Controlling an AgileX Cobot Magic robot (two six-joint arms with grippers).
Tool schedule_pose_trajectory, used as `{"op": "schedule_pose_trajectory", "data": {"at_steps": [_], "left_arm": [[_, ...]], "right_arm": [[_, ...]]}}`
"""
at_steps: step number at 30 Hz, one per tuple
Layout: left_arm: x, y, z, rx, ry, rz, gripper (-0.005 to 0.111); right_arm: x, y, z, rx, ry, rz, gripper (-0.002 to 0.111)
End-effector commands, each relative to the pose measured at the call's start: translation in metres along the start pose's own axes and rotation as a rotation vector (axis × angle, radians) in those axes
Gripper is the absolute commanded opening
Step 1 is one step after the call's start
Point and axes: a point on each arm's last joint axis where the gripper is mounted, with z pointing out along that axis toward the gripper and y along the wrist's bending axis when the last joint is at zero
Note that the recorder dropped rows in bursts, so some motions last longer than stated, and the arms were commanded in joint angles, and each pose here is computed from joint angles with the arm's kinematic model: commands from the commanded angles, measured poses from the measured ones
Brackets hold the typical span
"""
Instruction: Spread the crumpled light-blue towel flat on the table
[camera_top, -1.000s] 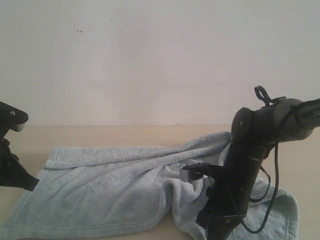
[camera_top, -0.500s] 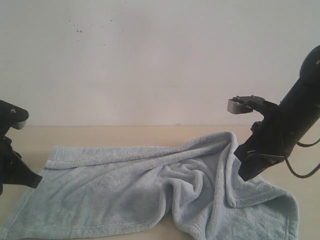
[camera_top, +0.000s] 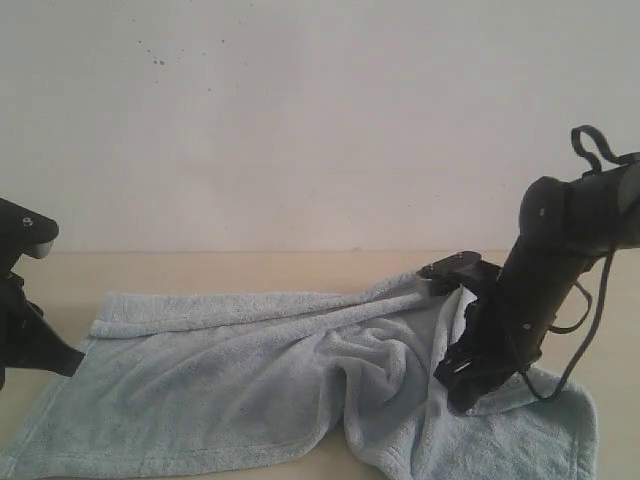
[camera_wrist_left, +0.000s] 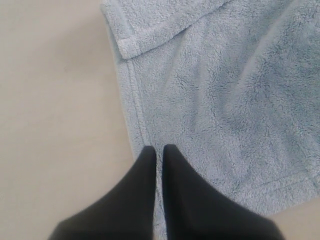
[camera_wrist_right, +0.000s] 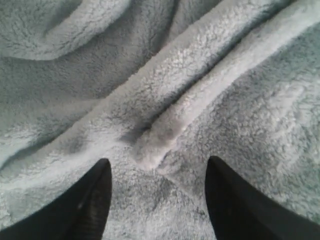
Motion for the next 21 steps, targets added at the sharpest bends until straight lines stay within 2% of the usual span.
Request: {"op": "schedule_pose_trajectory", "data": {"at_steps": [1, 5, 11, 19, 21], "left_arm": [[-0.001, -0.002, -0.001, 0.010, -0.021, 0.001, 0.004], [-0.002, -0.003, -0.001, 0.012, -0.030, 0.001, 0.004], [-0.003, -0.003, -0.001, 0.013, -0.035, 0.001, 0.004], [-0.003, -0.003, -0.001, 0.015, -0.044, 0.001, 0.004], [-0.004, -0.003, -0.001, 0.015, -0.046, 0.001, 0.004]], "right_arm": [[-0.005, 0.006, 0.008, 0.031, 0.001, -0.039, 0.054], [-0.006, 0.008, 0.015, 0.038, 0.005, -0.042, 0.053], [-0.001, 0.004, 0.031, 0.048, 0.061, -0.035, 0.030], [-0.005, 0.004, 0.019, 0.071, 0.011, -0.030, 0.029], [-0.007, 0.004, 0.015, 0.075, -0.005, -0.023, 0.021]]}}
